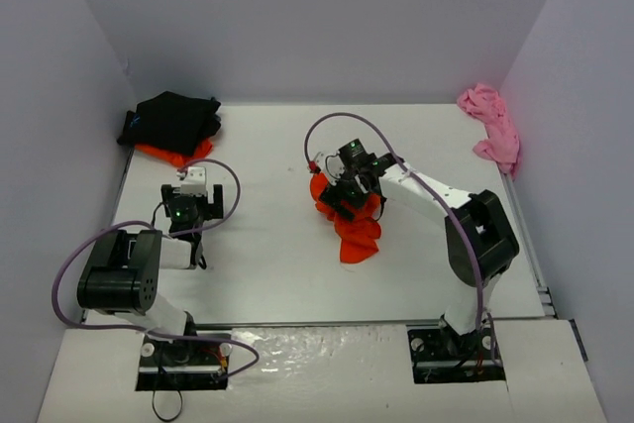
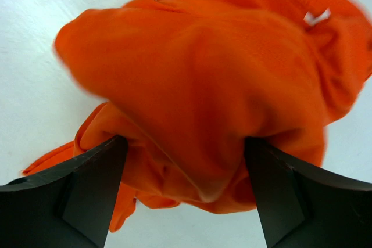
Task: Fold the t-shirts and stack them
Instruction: Move the tshirt to the center of the board
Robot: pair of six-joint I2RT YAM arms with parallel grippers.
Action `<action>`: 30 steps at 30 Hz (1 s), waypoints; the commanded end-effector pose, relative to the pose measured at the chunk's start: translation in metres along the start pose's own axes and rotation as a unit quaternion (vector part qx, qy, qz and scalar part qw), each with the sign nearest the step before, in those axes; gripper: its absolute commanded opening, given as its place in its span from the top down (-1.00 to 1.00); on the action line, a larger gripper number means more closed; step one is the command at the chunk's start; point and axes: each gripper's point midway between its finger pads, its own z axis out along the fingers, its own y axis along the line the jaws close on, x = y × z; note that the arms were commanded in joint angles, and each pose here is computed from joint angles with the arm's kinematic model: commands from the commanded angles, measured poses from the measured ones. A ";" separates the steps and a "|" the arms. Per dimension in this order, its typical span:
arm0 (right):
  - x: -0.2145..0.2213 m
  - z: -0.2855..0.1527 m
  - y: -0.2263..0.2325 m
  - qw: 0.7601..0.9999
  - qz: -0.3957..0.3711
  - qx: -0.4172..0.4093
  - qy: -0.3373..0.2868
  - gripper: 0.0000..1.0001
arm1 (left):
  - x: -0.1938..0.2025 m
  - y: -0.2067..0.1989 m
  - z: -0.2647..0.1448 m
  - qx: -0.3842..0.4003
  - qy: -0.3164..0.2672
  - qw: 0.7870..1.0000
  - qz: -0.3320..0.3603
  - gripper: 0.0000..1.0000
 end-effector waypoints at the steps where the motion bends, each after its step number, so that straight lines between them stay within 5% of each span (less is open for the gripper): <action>1: -0.007 0.001 -0.036 0.996 0.012 0.088 -0.005 -0.57 | -0.050 -0.019 -0.005 0.055 -0.091 0.994 0.028 -0.94; 5: -0.013 -0.007 -0.062 0.988 0.016 0.155 0.000 -0.62 | -0.053 -0.024 -0.012 0.073 -0.088 0.992 0.044 -0.94; 8: -0.023 -0.026 -0.076 0.982 0.017 0.189 -0.017 -0.45 | -0.071 -0.033 -0.027 0.084 -0.111 0.988 0.060 -0.94; 10: -0.022 -0.034 -0.082 0.978 0.017 0.205 -0.018 0.03 | -0.070 -0.027 -0.029 0.067 -0.117 0.990 0.044 -0.94; 12: -0.018 -0.035 -0.085 0.977 0.020 0.214 -0.014 0.91 | -0.059 -0.027 -0.025 0.065 -0.112 0.991 0.048 -0.94; 13: -0.017 -0.034 -0.085 0.976 0.022 0.214 -0.013 1.00 | -0.059 -0.027 -0.023 0.064 -0.116 0.990 0.052 -0.94; 16: -0.019 -0.048 -0.089 0.973 0.023 0.231 -0.019 0.93 | -0.064 -0.030 -0.026 0.074 -0.121 0.988 0.056 -0.94; 18: -0.029 -0.072 -0.095 0.967 0.028 0.248 -0.046 0.39 | -0.076 -0.035 -0.035 0.094 -0.131 0.985 0.064 -0.94; 21: -0.036 -0.097 -0.102 0.960 0.029 0.269 -0.068 0.16 | -0.075 -0.035 -0.034 0.095 -0.127 0.985 0.062 -0.94; 24: -0.031 -0.107 -0.102 0.960 0.030 0.270 -0.071 -0.40 | -0.073 -0.042 -0.035 0.116 -0.122 0.983 0.070 -0.94; 30: -0.023 -0.095 -0.069 0.975 0.021 0.205 -0.079 -0.41 | -0.068 -0.037 -0.035 0.106 -0.116 0.986 0.055 -0.94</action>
